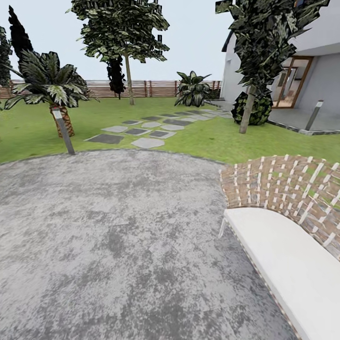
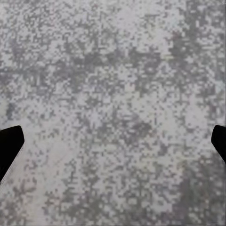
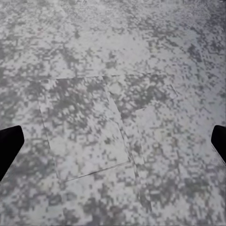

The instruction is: In the garden, pick up the pesticide atomizer on the floor and spray pesticide onto both trees until each tree trunk is fully covered.

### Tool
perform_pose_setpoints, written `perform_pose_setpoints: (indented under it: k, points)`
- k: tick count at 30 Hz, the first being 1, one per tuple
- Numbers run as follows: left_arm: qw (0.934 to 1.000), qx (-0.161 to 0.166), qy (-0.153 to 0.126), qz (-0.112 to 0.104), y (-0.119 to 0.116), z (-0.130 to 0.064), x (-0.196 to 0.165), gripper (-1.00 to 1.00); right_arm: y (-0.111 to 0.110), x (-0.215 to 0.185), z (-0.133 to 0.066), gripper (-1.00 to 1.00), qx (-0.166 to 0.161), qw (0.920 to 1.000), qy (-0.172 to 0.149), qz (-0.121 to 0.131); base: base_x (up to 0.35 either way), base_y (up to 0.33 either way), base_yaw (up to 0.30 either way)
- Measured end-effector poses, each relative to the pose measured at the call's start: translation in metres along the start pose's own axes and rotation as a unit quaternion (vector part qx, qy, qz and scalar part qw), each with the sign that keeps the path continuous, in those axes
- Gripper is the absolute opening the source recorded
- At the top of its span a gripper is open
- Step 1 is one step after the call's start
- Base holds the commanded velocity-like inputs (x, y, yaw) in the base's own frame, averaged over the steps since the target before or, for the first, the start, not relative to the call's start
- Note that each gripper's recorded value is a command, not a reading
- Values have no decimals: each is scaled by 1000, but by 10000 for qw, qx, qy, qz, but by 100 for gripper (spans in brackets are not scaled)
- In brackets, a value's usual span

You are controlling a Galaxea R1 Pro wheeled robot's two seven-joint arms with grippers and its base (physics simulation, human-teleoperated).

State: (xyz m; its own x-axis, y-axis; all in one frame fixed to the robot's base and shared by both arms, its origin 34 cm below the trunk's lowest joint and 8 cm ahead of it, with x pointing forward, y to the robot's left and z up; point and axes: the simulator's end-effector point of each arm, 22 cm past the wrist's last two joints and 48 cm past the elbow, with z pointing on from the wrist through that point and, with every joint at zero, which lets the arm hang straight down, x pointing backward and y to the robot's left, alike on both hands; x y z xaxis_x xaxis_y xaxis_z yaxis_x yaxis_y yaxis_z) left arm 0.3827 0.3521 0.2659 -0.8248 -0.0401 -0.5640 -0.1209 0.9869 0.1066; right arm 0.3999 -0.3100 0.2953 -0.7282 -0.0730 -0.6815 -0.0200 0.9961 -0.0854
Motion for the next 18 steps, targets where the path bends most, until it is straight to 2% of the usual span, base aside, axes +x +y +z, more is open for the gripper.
perform_pose_setpoints:
  k: [12,18]
  points:
    - [10000,0,-1,-1,0,0,0,100,0,0,0,100,-4,10000,0,-3,339,0,4]
    - [10000,0,0,1,0,0,0,100,0,0,0,100,-4,10000,0,-3,339,0,164]
